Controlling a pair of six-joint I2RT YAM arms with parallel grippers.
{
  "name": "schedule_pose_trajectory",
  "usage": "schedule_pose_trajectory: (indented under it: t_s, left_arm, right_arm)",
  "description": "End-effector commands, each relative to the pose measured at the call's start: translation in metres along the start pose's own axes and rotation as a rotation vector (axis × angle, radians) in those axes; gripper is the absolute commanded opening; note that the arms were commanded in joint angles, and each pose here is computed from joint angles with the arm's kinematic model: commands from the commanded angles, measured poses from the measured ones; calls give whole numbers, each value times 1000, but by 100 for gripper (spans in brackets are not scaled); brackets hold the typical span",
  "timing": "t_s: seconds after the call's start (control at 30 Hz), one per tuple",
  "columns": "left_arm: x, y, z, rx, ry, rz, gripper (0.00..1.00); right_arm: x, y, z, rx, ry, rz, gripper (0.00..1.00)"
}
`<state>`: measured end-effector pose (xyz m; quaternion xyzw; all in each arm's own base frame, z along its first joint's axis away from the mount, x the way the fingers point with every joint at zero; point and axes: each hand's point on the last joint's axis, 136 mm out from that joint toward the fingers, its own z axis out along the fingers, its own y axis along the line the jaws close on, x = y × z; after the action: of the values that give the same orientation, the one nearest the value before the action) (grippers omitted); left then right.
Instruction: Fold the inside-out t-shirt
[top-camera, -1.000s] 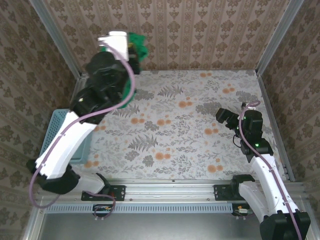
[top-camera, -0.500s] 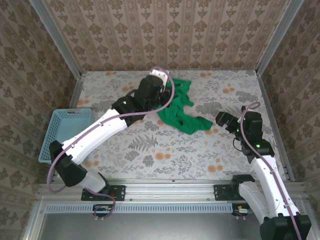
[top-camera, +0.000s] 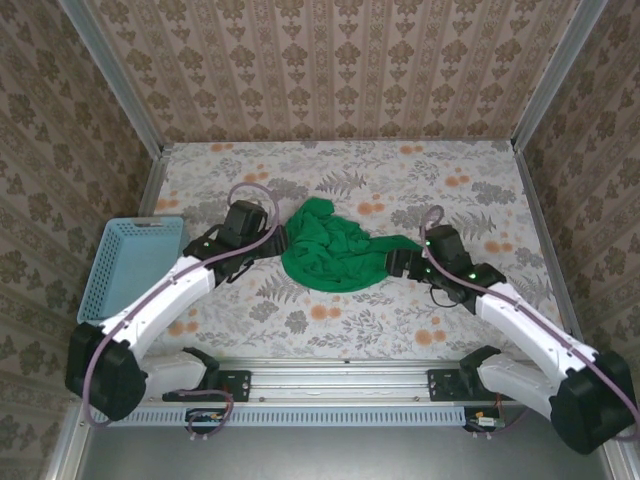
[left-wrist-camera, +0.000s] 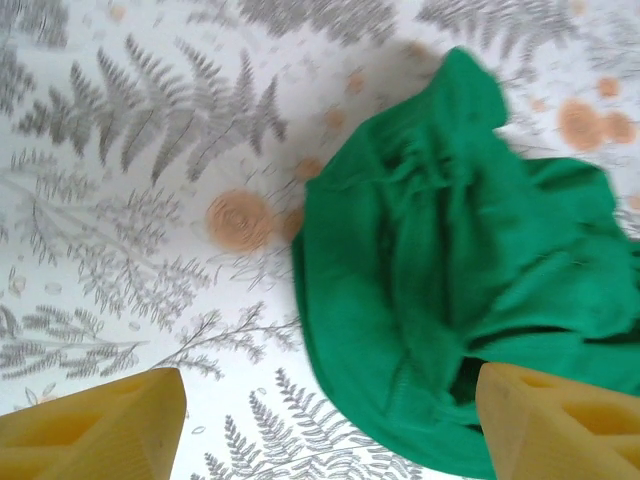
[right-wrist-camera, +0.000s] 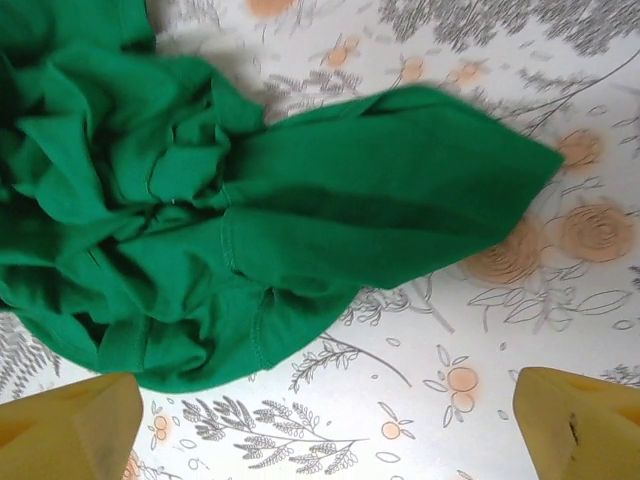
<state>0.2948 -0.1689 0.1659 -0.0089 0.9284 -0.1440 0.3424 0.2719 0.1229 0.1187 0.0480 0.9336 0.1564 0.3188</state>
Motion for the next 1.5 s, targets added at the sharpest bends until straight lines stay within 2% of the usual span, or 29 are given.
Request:
schedule_pose_trajectory:
  t_s: [0.0,0.2,0.4,0.63,0.9,1.0,1.07,1.23,1.3,1.33,1.47]
  left_arm:
    - [18,-18,8,32,41,131,78]
    - [41,-64,30,93,115,263,78]
    - [44,-61,53,50,155,243,69]
    - [49,-54,69,66,185,204,51]
    - [51,-51,70,86,196,195,27]
    - [50,-51,66,88,193,197,20]
    - [48,-51,62,91,186,200,14]
    - [32,-54,38,110,137,206,5]
    - [21,-54,23,110,100,212,3]
    - [14,-53,14,108,78,216,2]
    - [-21,-49,-27,97,-24,219,0]
  right_arm:
    - [-12,16,4,31,-27,-38,94]
    - [-11,27,25,94,-1,-54,87]
    - [-11,25,39,131,24,-54,83]
    - [-5,21,59,175,64,-58,80]
    - [-8,27,88,201,104,-87,74]
    - [-9,27,98,221,117,-102,66]
    - [-9,25,104,242,125,-116,56]
    - [-17,22,100,276,109,-149,14]
    - [-25,20,84,288,80,-156,4]
    - [-31,20,73,291,60,-162,0]
    - [-66,29,1,238,-77,-178,0]
